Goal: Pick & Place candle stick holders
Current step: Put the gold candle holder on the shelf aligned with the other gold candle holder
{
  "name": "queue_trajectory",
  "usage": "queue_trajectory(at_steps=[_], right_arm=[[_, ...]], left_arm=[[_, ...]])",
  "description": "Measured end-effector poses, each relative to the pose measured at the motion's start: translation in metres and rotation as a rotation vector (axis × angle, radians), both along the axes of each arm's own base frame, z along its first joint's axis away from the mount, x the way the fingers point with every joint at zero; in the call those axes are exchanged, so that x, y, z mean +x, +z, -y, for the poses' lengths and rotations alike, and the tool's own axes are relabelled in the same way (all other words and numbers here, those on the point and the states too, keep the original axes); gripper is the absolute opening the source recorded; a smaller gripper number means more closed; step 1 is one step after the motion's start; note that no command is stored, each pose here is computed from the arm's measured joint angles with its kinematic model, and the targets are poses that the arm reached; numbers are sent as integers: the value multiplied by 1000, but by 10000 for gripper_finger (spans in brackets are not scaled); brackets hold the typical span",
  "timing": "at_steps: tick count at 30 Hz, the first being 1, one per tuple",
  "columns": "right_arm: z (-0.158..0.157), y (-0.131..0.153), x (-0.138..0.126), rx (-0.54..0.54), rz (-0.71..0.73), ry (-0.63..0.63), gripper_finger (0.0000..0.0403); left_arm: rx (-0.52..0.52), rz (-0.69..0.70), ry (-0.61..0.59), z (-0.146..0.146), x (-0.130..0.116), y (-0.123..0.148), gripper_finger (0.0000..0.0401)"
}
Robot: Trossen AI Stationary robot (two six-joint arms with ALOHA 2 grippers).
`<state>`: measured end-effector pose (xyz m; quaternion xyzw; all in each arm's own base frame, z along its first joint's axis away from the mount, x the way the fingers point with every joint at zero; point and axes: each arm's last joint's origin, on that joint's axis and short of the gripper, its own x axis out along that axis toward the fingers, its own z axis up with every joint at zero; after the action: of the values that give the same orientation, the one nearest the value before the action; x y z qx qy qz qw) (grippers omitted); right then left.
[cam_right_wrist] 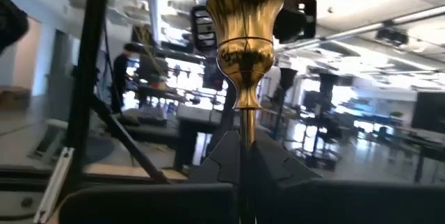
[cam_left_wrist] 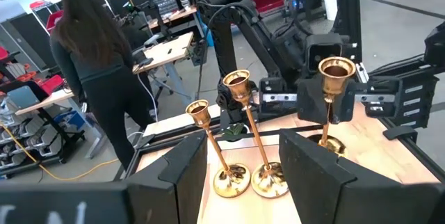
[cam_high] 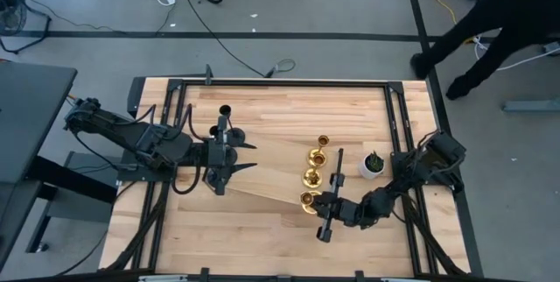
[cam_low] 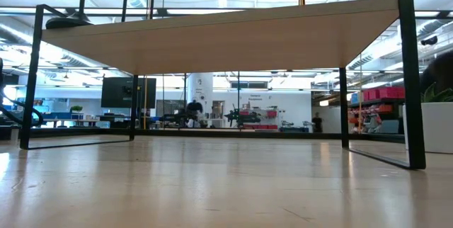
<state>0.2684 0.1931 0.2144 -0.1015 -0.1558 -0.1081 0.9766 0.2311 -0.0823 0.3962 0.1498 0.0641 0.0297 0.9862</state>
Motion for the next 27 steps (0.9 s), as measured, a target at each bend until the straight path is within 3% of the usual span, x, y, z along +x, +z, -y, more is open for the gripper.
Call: queue_trajectory(at_steps=[6,14,27], right_arm=[[19,-9,4,36,5,49,4],[21,-3,4,25,32,84,4],[31,-18,-2,67,-9,89,4]], left_arm=[[0,0,0,0,0,0,181],[0,0,0,0,0,0,181],[0,0,0,0,0,0,181]])
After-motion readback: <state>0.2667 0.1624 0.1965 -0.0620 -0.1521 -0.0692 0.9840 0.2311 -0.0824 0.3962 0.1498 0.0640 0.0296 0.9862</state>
